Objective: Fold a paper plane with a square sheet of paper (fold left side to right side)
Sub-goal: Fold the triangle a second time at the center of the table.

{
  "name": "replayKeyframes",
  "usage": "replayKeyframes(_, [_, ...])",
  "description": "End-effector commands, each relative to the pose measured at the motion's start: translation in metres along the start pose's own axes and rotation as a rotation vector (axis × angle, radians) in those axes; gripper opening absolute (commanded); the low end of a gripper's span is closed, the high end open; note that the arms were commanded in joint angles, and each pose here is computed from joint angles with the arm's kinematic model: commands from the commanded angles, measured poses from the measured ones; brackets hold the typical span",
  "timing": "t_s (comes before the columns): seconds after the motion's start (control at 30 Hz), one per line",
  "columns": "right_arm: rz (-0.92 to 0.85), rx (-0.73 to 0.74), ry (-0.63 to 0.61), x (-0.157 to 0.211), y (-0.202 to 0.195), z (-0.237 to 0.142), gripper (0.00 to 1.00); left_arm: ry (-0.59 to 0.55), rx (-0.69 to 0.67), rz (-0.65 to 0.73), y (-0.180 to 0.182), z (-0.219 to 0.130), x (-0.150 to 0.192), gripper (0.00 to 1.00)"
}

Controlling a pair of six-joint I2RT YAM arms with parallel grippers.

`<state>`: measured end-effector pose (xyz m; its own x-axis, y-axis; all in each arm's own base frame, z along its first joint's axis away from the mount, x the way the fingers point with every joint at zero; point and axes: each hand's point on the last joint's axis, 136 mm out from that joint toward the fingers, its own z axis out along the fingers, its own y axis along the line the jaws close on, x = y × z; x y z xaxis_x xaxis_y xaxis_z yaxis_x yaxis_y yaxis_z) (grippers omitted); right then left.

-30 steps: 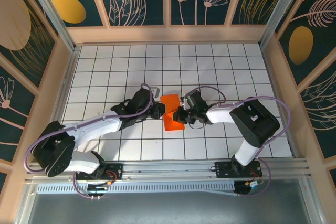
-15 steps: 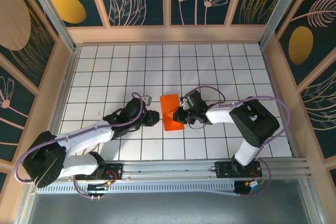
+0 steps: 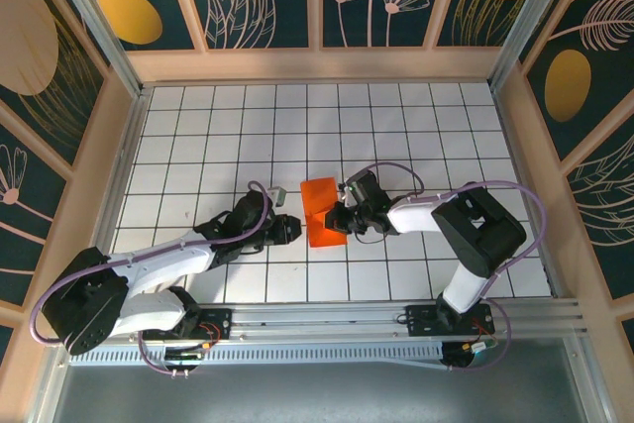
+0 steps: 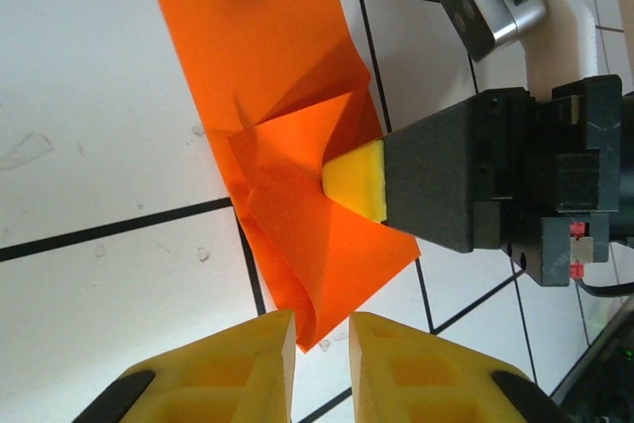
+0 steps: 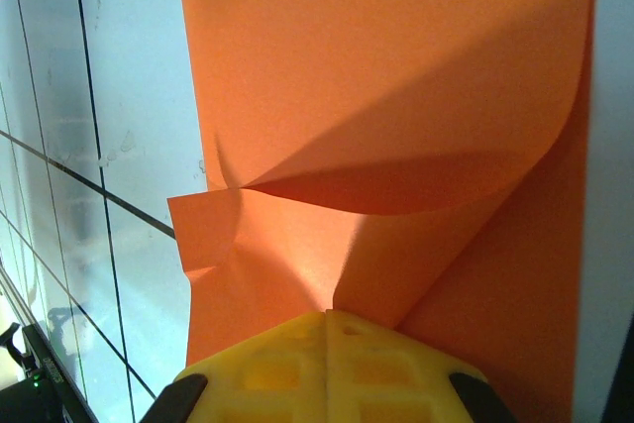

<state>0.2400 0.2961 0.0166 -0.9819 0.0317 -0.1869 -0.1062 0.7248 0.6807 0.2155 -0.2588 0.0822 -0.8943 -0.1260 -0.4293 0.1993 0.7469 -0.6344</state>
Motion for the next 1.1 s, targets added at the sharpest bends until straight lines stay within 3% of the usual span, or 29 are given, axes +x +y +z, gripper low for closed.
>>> replayKeyframes(0.0, [0.018, 0.091, 0.059, 0.019, -0.024, 0.009, 0.00, -0.001, 0.041, -0.020, -0.006, 0.000, 0.000, 0.20])
replayKeyframes(0.47, [0.018, 0.093, 0.070, 0.021, -0.024, 0.011, 0.00, 0.086, 0.141, -0.038, -0.024, 0.020, 0.014, 0.16])
replayKeyframes(1.07, [0.016, 0.100, 0.076, 0.023, -0.027, 0.011, 0.00, 0.152, 0.146, 0.006, -0.041, 0.049, 0.027, 0.14])
